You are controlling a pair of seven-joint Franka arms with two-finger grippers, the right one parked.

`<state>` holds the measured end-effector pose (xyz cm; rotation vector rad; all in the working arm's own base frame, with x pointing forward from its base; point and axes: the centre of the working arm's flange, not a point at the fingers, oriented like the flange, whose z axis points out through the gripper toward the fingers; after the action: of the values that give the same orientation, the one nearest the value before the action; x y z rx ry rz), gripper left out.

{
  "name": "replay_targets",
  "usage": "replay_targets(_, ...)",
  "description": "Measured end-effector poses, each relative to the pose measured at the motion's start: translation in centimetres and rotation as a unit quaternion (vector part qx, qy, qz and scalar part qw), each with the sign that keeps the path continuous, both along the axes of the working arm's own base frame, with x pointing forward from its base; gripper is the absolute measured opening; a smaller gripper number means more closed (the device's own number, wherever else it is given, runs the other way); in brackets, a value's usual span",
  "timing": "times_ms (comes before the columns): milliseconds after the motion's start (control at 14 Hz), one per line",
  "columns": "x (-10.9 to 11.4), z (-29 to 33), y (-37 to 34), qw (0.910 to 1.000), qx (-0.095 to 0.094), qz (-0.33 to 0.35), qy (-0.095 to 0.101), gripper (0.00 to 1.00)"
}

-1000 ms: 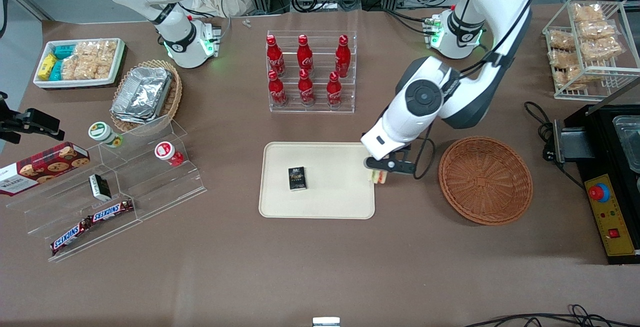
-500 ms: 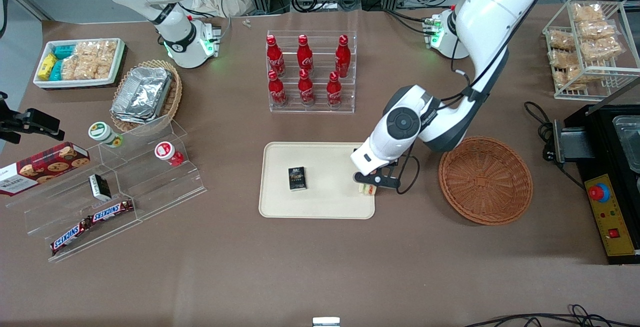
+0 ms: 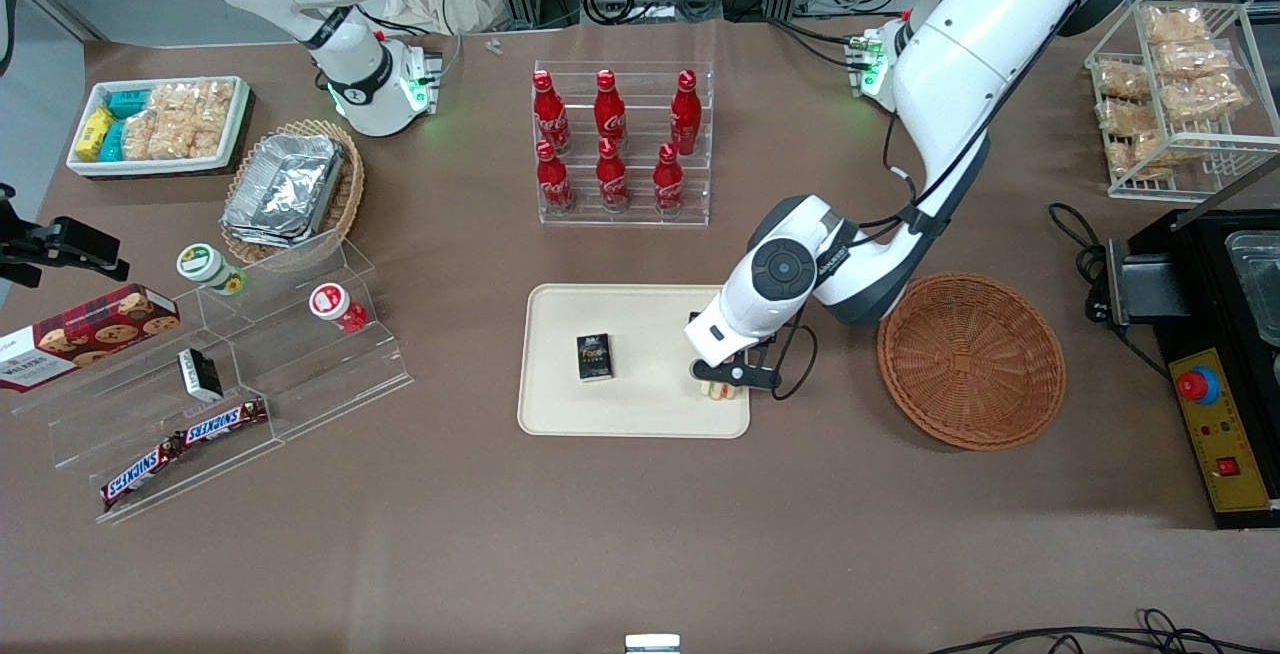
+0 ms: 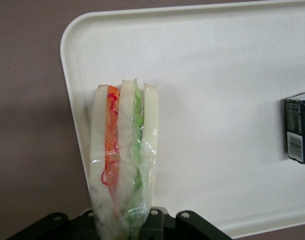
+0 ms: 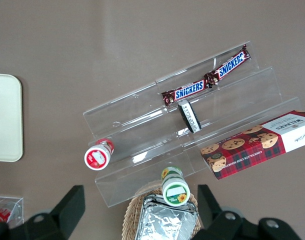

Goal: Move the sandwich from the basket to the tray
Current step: 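Lower the sandwich onto the tray and open the left gripper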

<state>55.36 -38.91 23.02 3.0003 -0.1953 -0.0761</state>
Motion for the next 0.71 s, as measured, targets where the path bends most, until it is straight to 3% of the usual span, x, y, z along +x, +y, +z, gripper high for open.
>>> replay_targets(214,0.08,-0.51,0.11,1.0000,0.007,0.003,-0.004,0.17)
replay_targets(714,0.55,-0.69,0.11,0.9997,0.012,0.019,-0.011,0.83)
